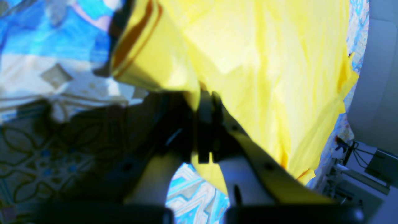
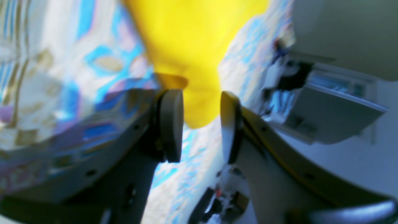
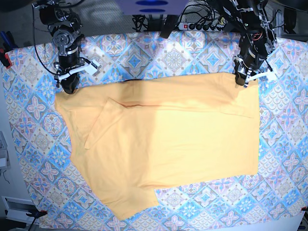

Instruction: Fold the T-shirt properly

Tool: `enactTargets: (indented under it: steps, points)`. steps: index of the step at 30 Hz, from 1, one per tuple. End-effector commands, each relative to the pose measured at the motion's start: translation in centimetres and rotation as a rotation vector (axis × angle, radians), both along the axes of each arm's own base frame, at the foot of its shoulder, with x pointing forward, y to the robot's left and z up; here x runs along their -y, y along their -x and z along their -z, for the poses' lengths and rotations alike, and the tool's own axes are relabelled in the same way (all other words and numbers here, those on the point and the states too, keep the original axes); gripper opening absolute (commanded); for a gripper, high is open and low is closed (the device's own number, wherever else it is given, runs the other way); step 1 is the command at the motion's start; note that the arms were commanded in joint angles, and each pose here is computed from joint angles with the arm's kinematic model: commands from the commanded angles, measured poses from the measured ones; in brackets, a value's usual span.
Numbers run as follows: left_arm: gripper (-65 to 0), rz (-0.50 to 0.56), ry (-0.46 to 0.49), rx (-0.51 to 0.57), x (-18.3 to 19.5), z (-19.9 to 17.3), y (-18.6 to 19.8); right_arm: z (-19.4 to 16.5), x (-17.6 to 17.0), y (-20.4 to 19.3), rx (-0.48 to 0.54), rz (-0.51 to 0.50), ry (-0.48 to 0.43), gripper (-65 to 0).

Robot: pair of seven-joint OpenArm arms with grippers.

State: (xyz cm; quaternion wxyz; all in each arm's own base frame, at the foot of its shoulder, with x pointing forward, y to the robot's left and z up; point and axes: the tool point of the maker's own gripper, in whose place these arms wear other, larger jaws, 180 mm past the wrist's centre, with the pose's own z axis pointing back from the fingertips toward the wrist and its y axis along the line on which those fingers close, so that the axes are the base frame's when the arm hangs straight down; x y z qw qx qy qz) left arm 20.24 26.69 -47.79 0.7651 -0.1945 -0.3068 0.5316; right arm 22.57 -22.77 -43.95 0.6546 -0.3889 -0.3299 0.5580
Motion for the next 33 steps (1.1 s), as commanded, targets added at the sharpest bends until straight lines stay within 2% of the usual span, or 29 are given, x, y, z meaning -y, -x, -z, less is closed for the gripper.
enactTargets:
  steps: [1,10,15,18,28,33]
  points:
    - [-65.0,0.011,-0.008,-0.004,-0.2,-0.2,-0.1,-1.1,0.6,-0.3,0.027,-0.007,0.017,-45.2]
    - [-65.0,-0.007,0.027,-0.050,0.0,1.7,0.6,-1.9,1.1,0.5,-0.101,-0.121,0.096,-45.3]
    - [-65.0,-0.007,0.029,-0.046,0.1,1.6,0.4,-1.6,2.1,0.4,-0.145,-0.144,0.134,-45.2]
    - [-65.0,-0.007,0.027,-0.046,0.0,1.6,0.4,-0.7,0.9,-0.2,-0.199,-0.187,0.140,-45.3]
    - [-65.0,-0.010,0.026,-0.051,-0.1,1.7,0.7,1.6,-0.2,-2.7,-0.231,-0.250,0.182,-45.3]
    - [-65.0,-0.010,0.025,-0.051,-0.2,1.6,0.7,2.4,-0.7,-2.9,-0.256,-0.235,0.129,-45.3]
